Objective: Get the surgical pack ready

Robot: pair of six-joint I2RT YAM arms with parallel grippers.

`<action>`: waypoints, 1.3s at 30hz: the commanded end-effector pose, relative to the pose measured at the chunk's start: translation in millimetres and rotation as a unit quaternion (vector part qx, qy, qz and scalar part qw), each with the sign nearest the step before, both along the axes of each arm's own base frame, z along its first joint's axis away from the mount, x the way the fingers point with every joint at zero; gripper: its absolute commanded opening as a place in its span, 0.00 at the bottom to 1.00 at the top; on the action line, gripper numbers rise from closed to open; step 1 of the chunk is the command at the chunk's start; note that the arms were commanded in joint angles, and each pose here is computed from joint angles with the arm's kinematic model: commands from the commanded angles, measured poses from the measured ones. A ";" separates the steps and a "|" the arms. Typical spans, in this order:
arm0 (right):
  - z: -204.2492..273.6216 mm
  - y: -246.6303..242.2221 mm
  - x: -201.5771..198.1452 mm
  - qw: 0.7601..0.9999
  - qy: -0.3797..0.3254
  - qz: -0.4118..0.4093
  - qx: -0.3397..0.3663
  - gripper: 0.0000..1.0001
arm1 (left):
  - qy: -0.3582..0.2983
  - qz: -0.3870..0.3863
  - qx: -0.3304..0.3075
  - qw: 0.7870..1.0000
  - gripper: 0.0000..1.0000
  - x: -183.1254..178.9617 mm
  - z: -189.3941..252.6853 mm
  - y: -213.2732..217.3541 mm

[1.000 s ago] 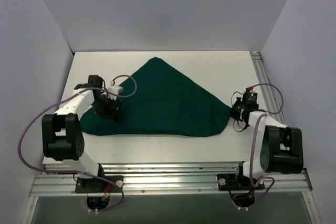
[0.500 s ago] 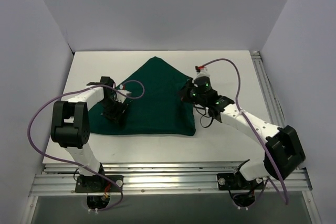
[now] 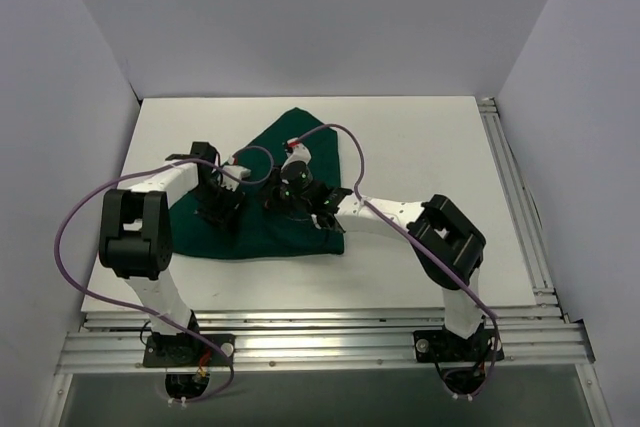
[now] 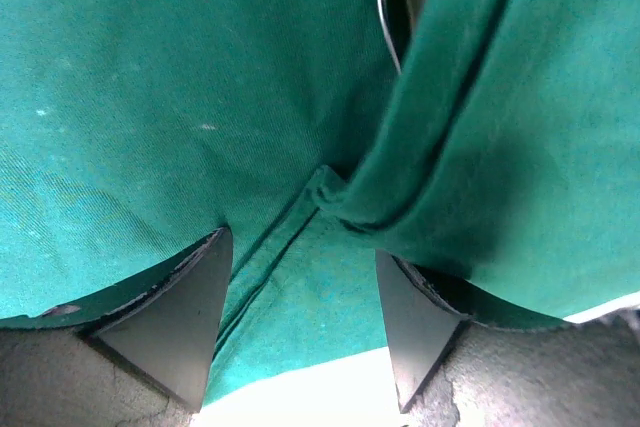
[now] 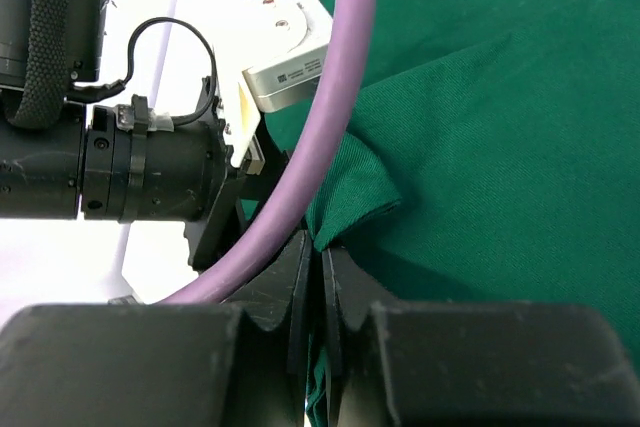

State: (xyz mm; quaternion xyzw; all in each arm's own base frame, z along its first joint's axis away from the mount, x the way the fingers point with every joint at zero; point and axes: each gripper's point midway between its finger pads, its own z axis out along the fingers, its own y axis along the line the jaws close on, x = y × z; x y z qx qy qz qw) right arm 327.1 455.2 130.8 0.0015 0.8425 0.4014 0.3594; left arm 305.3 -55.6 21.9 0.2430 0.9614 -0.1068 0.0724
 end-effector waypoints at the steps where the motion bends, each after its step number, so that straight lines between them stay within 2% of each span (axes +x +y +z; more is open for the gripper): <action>1: 69.8 31.0 10.5 0.994 -0.051 -0.008 0.097 0.00 | -0.035 -0.008 -0.026 0.999 0.68 22.9 5.7 -12.0; 5: 58.8 31.0 12.4 0.993 -0.036 -0.028 0.107 0.00 | -0.033 -0.007 -0.028 0.999 0.68 23.0 4.0 -12.9; 15: 93.8 39.8 22.3 0.988 -0.074 -0.039 0.128 0.00 | -0.036 -0.006 -0.029 0.999 0.68 27.2 5.7 -13.7; 26: 13.7 62.9 19.5 0.993 -0.021 -0.017 0.114 0.00 | -0.039 -0.005 -0.029 0.999 0.68 28.9 5.4 -12.2; 31: -2.8 70.5 14.1 0.995 -0.012 0.005 0.102 0.00 | -0.046 0.002 -0.029 0.999 0.68 33.6 9.8 -8.0; 34: 3.0 71.7 14.4 0.995 -0.028 0.014 0.091 0.19 | -0.055 0.006 -0.028 0.998 0.69 37.7 17.5 -3.9; 35: 10.0 71.8 14.0 0.995 -0.043 0.019 0.085 0.29 | -0.056 0.006 -0.027 0.998 0.69 37.3 20.4 -2.5; 39: 35.4 73.0 8.5 0.994 -0.086 0.035 0.059 0.45 | -0.073 0.010 -0.025 0.997 0.70 41.1 40.3 6.4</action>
